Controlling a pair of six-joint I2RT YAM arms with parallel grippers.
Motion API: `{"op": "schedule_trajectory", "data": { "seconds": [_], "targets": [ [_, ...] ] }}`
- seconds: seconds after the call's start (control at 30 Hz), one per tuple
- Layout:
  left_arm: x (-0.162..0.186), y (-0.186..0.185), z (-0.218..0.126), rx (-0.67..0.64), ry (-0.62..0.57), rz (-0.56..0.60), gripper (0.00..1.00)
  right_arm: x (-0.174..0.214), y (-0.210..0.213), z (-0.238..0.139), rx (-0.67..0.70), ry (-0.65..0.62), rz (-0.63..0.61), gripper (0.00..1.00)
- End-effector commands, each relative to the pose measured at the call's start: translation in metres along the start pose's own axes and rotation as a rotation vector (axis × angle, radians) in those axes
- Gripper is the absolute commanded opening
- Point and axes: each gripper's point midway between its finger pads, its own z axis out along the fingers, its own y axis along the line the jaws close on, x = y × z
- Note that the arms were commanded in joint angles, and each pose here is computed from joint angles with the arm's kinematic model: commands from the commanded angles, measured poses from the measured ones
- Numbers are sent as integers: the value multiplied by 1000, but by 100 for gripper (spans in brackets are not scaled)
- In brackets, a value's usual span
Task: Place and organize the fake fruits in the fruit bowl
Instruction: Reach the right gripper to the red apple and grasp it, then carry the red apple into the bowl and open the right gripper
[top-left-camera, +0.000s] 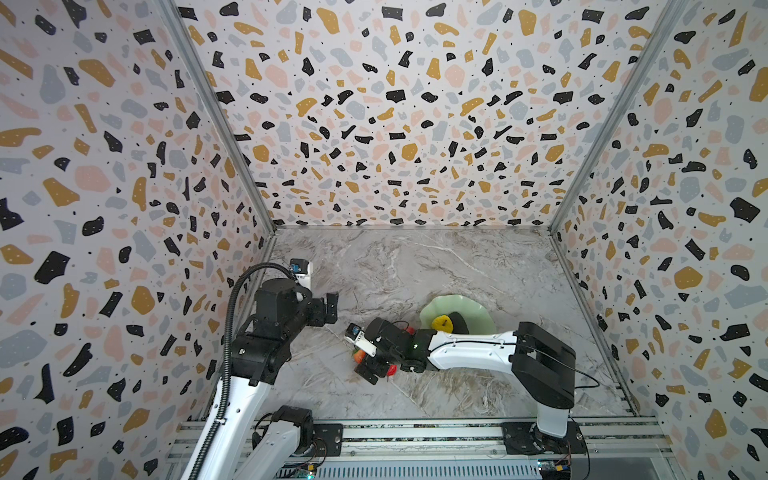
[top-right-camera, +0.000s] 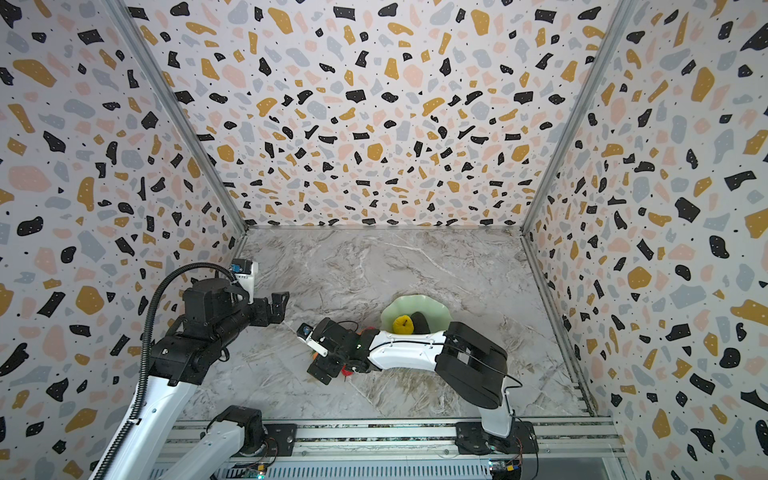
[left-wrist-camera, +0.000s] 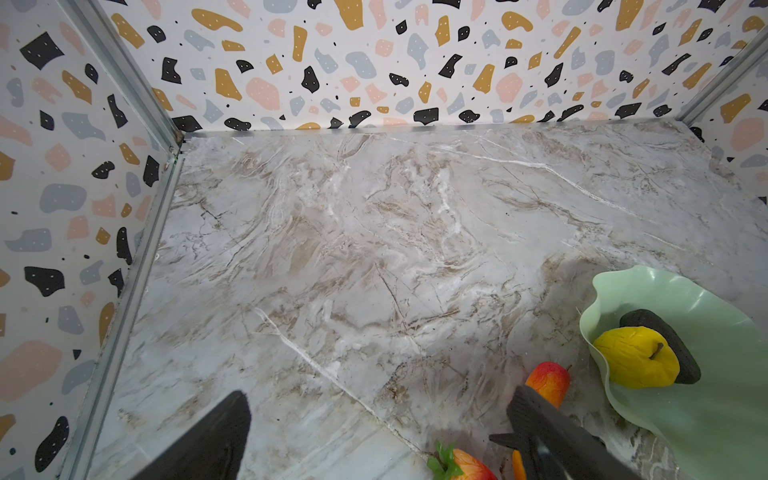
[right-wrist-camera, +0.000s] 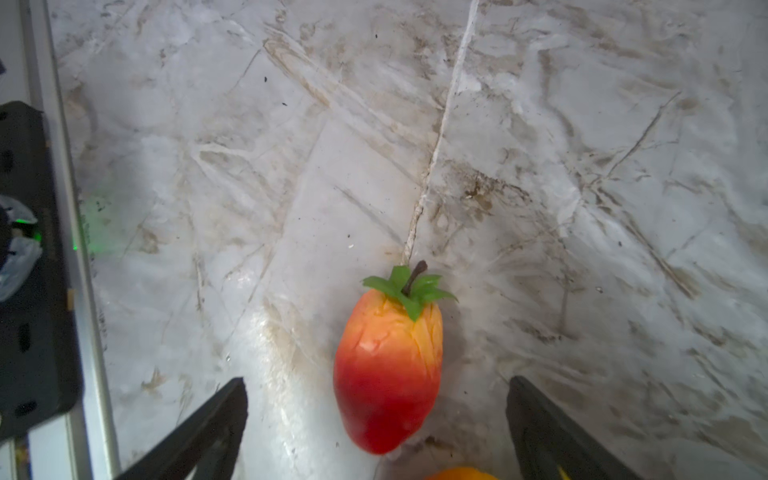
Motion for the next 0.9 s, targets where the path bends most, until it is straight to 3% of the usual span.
{"op": "schedule_trajectory", "data": {
  "seconds": [0.0,0.13,0.33,0.53,0.73,0.87],
  "targets": [
    [-5,-1,-3,4,-24,2,100,-13,-1,5,15,-14,27,95],
    [-5,0,-3,-3,-20,6,100,-8,1,16,-7,-5,35,89],
    [-6,0,-1,-5,-17,9,100,-7,-5,26,-1,7,64,70],
    [-8,0,-1,-5,-17,11,100,-16,-8,16,10,-18,69,37],
    [-8,-1,0,1,-20,4,100,-41,-16,-36,47,-118,77,35],
    [-9,-8,3,40,-30,4,100,-43,-55,-97,182,-200,145,34]
  ]
}}
